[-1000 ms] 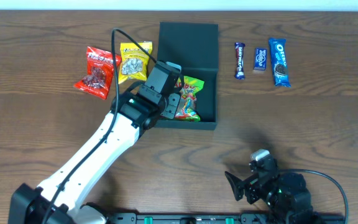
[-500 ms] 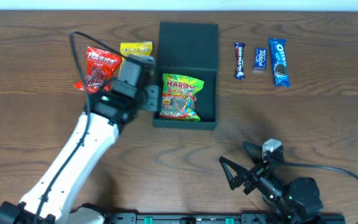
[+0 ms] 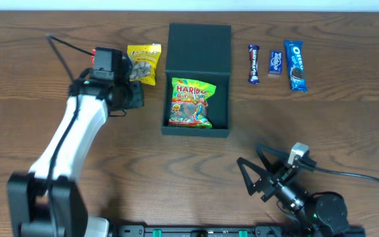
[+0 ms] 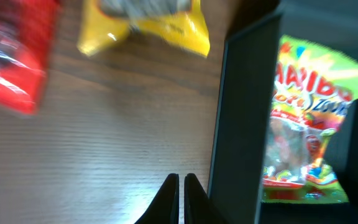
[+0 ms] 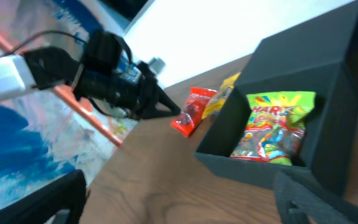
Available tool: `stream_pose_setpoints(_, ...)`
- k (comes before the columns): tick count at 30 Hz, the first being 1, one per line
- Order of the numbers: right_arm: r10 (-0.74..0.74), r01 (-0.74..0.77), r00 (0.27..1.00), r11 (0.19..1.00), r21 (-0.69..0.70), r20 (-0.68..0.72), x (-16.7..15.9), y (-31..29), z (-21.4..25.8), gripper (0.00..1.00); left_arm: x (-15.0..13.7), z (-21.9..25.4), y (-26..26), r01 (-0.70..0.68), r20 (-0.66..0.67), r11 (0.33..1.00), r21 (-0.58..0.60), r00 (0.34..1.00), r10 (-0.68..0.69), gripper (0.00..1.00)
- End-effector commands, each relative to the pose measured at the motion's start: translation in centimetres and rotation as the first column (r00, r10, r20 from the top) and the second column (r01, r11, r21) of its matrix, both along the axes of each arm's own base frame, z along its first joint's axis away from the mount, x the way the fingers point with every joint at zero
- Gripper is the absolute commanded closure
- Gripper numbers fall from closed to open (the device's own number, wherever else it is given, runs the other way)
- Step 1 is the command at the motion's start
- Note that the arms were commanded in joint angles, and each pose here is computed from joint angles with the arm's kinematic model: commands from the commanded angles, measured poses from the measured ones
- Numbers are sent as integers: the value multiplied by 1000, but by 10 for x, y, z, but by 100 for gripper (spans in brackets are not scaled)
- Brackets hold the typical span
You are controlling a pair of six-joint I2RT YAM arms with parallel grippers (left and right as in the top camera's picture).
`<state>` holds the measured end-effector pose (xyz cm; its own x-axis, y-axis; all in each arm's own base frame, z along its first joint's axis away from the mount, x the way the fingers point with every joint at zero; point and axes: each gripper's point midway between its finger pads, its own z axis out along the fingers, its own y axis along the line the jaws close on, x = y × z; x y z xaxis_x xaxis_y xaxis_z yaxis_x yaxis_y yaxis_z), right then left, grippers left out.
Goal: Pack container
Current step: 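Reach right gripper to the blue Oreo pack and grasp it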
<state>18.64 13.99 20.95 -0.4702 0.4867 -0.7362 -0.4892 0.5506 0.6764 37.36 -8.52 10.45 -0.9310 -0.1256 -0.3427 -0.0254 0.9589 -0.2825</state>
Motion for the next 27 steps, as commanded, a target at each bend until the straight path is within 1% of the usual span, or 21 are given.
stream_pose_setpoints(1,-56,56,998,998,-8,-20,10,-9,4,10,4,-17,-12,35,-52,998,-59,998,-38,94)
stream_pose_setpoints(3,-79,78,996,996,-29,-28,16,-13,6,12,3,-30,-12,33,-87,998,-59,996,-38,94)
stream_pose_setpoints(6,-120,116,992,990,-76,-40,28,-20,13,12,-1,-46,-20,46,-140,994,-102,988,-60,94)
stream_pose_setpoints(10,-162,150,985,971,-186,-55,49,-28,20,11,-4,-57,-34,64,-173,982,-175,980,-95,94)
stream_pose_setpoints(13,-195,161,975,952,-261,-109,70,-35,20,10,-5,-59,-37,63,-183,980,-187,978,-97,94)
stream_pose_setpoints(14,-205,161,969,946,-281,-135,78,-37,19,9,-6,-58,-39,66,-185,978,-200,977,-103,94)
stream_pose_setpoints(15,-215,160,963,941,-299,-161,85,-40,18,3,-7,-56,-42,71,-185,973,-221,976,-113,94)
stream_pose_setpoints(16,-222,156,957,936,-316,-185,93,-41,17,1,-8,-54,-47,77,-186,967,-244,975,-125,94)
stream_pose_setpoints(19,-223,131,946,928,-349,-237,114,-41,16,1,-11,-52,-54,76,-195,959,-273,972,-133,94)
stream_pose_setpoints(23,-219,103,935,920,-378,-280,139,-38,13,1,-16,-53,-58,71,-217,959,-276,967,-134,94)
stream_pose_setpoints(27,-220,103,934,920,-378,-282,153,-36,11,1,-22,-54,-61,66,-243,958,-278,960,-136,94)
